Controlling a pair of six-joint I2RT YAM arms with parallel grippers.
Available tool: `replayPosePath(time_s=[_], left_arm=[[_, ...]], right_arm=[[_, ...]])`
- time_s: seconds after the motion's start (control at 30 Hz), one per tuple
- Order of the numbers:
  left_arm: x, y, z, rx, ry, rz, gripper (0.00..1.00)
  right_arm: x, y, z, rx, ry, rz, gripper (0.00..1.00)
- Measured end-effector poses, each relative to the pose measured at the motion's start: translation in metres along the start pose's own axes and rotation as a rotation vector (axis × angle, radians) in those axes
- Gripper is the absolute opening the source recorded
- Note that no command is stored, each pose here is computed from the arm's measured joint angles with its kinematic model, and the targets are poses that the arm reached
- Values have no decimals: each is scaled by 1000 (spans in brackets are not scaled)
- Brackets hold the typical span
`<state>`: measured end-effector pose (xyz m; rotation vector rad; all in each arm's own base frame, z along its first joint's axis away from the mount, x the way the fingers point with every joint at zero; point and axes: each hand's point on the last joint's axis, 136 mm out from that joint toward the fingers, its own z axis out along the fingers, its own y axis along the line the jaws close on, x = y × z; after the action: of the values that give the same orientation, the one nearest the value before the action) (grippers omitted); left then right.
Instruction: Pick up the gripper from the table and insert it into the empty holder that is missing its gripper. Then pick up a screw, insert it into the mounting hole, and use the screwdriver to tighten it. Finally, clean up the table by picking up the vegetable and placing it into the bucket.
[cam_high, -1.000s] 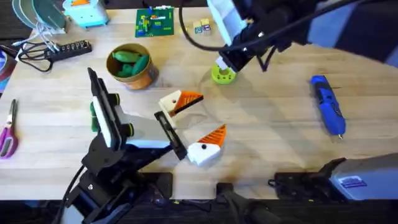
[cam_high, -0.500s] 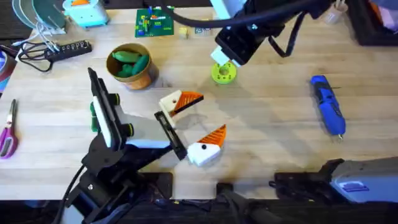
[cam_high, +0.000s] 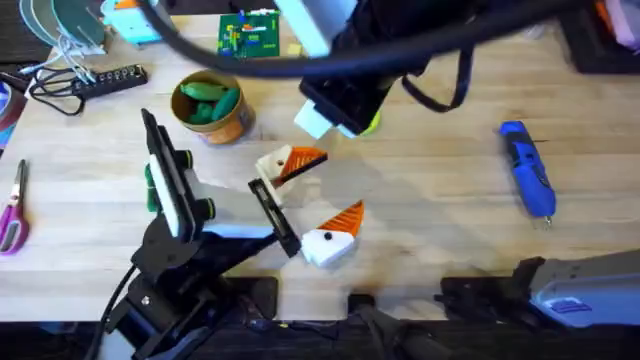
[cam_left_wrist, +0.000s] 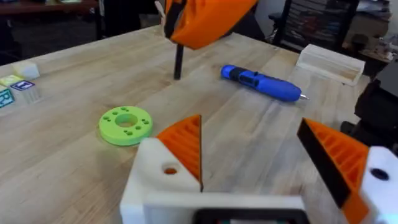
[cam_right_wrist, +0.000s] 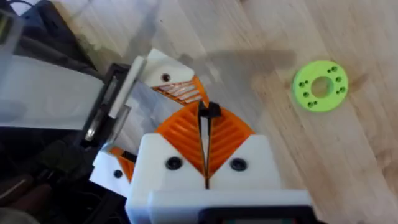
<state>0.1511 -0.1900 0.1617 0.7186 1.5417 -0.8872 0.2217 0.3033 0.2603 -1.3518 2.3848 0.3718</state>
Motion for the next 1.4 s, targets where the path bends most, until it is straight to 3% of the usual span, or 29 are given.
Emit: replayPosePath(time_s=[0.3,0.57,1.4], left_arm=[[0,0,0,0,0,0,975],[0,0,0,0,0,0,975],[0,0,0,0,0,-3,975]], right_arm=[[-11,40,8,-65,-23,-83,7],[-15,40,30,-69,6,-77,7],[-6,40,48,-82,81,-70,7]])
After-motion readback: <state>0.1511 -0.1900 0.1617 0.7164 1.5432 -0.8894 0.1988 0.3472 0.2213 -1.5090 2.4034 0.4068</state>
